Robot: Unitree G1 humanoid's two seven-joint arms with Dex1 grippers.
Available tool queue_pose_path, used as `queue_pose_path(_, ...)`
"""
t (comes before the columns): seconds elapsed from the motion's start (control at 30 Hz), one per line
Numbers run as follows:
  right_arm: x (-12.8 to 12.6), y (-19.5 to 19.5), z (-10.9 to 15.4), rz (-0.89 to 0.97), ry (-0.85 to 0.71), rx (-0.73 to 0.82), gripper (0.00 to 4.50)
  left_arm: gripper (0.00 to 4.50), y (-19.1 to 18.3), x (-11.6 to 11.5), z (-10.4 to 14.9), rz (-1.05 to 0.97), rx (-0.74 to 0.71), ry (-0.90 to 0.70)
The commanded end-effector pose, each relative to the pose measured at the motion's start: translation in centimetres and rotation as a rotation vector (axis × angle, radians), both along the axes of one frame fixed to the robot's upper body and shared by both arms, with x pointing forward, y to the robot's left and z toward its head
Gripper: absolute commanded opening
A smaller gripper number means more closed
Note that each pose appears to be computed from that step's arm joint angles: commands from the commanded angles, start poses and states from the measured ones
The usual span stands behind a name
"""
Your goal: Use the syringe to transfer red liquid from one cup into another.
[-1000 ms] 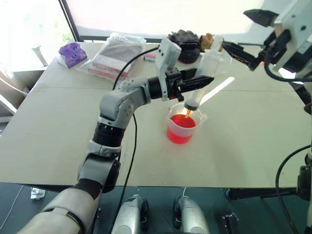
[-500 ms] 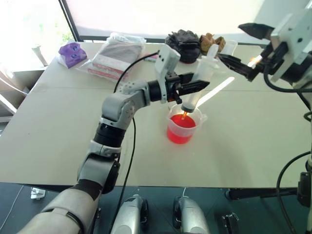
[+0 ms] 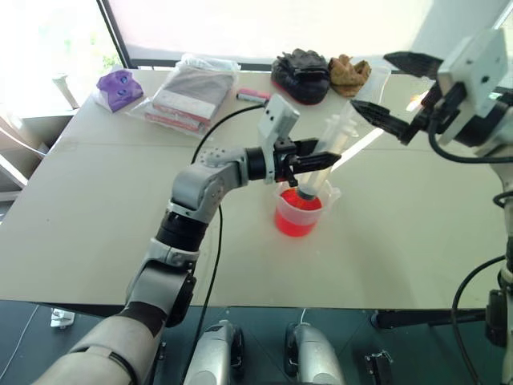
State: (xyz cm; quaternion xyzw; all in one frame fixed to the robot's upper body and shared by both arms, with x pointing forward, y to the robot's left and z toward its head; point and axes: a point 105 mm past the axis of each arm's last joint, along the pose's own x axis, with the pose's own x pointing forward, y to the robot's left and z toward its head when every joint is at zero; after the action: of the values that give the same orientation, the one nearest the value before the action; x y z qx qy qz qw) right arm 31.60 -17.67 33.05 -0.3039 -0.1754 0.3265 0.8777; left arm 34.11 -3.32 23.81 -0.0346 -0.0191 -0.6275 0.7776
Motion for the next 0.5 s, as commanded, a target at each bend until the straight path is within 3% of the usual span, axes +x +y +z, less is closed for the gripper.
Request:
queue_pose_path(0.03, -0.48, -0.54, 0.81, -0.021, -0.047, -0.013, 3.90, 1.55, -0.03, -0.45, 1.55, -0.009, -0.034, -0.060)
queue_pose_path(0.5, -0.58, -0.96, 0.42, -0.042, -0.035, -0.011, 3.90, 1.55, 0.19, -0.38, 1.20, -0.004, -0.033, -0.051)
